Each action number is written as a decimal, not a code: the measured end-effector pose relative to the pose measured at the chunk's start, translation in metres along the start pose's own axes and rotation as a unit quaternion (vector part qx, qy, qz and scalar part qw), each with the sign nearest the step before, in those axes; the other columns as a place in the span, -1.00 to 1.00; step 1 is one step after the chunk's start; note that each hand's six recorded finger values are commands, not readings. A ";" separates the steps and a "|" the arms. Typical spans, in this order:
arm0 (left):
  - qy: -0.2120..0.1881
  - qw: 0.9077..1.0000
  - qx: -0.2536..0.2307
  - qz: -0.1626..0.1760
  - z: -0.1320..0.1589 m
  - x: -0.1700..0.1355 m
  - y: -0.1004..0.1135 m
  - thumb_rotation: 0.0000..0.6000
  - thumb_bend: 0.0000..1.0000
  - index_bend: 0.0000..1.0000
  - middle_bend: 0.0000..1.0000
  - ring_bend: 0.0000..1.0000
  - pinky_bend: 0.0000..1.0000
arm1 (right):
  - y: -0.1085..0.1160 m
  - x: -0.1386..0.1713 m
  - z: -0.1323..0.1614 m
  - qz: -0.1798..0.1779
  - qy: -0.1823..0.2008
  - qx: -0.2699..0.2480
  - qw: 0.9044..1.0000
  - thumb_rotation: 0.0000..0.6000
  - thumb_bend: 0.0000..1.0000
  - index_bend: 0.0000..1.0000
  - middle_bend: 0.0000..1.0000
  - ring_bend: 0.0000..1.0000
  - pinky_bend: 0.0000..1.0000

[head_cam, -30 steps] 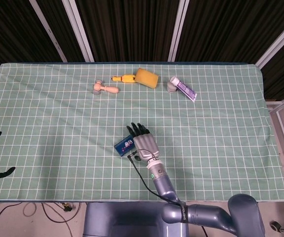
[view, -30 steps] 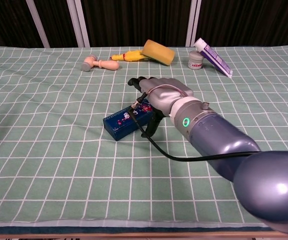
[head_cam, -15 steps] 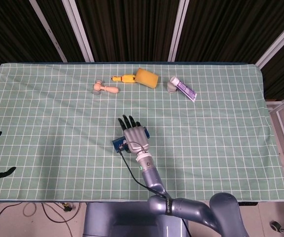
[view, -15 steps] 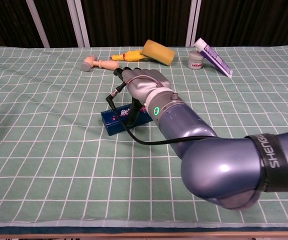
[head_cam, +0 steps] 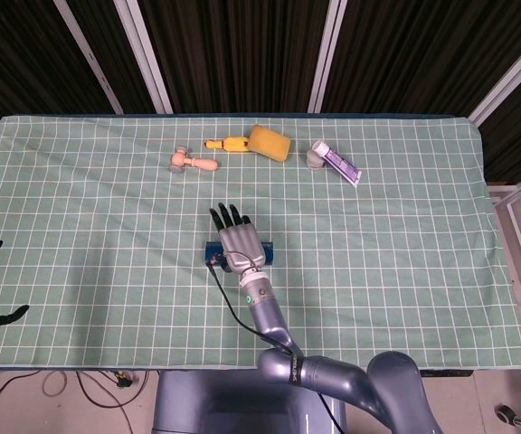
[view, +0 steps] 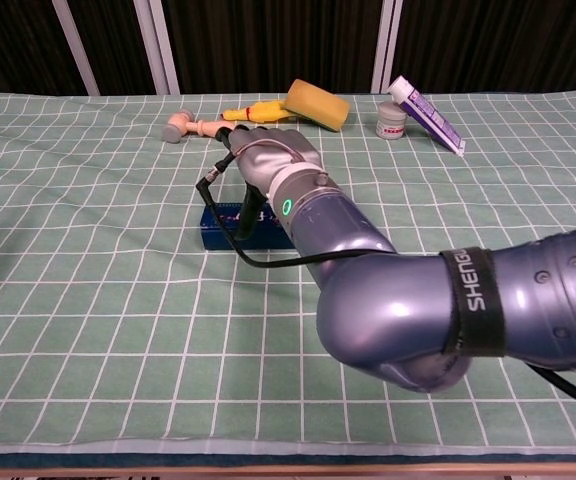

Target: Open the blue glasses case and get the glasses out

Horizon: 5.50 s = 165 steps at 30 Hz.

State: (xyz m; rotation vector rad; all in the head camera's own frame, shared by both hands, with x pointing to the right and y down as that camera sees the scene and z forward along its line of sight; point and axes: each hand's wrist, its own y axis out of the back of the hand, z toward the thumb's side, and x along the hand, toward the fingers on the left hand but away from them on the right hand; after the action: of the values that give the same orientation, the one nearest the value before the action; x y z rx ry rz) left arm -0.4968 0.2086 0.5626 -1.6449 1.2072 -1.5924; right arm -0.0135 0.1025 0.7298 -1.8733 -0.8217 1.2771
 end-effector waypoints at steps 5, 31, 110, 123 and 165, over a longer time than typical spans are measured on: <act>-0.001 1.000 -0.001 -0.002 0.000 0.000 -0.001 1.00 -1.00 -1.00 -1.00 -1.00 -1.00 | 0.000 -0.001 0.004 0.003 0.002 -0.006 1.000 1.00 -0.66 -0.98 -1.00 -1.00 -0.52; 0.002 1.000 -0.010 -0.009 0.000 -0.003 -0.001 1.00 -1.00 -1.00 -1.00 -1.00 -1.00 | -0.005 0.016 -0.004 0.097 -0.041 0.002 0.994 1.00 -0.34 -0.54 -1.00 -1.00 -0.52; 0.009 1.000 -0.020 -0.012 -0.002 -0.003 -0.001 1.00 -1.00 -1.00 -1.00 -1.00 -1.00 | 0.023 -0.025 -0.018 0.054 -0.057 0.041 0.996 1.00 0.13 -0.70 -1.00 -1.00 -0.52; 0.003 1.000 -0.014 -0.011 0.000 -0.005 -0.002 1.00 -1.00 -1.00 -1.00 -1.00 -1.00 | 0.051 0.010 -0.014 0.040 -0.018 0.006 0.999 1.00 0.00 -0.75 -0.33 -0.29 -0.06; 0.009 1.000 -0.024 -0.015 -0.002 -0.003 -0.002 1.00 -1.00 -1.00 -1.00 -1.00 -1.00 | -0.017 0.062 0.014 0.172 -0.005 -0.040 0.984 1.00 0.09 -0.45 0.87 1.00 0.97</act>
State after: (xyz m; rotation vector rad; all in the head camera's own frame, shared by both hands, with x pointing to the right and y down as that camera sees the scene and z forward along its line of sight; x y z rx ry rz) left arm -0.4975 0.2125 0.5635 -1.6907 1.2446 -1.6109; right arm -0.0098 0.1648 0.7100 -2.1420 -0.5771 1.4782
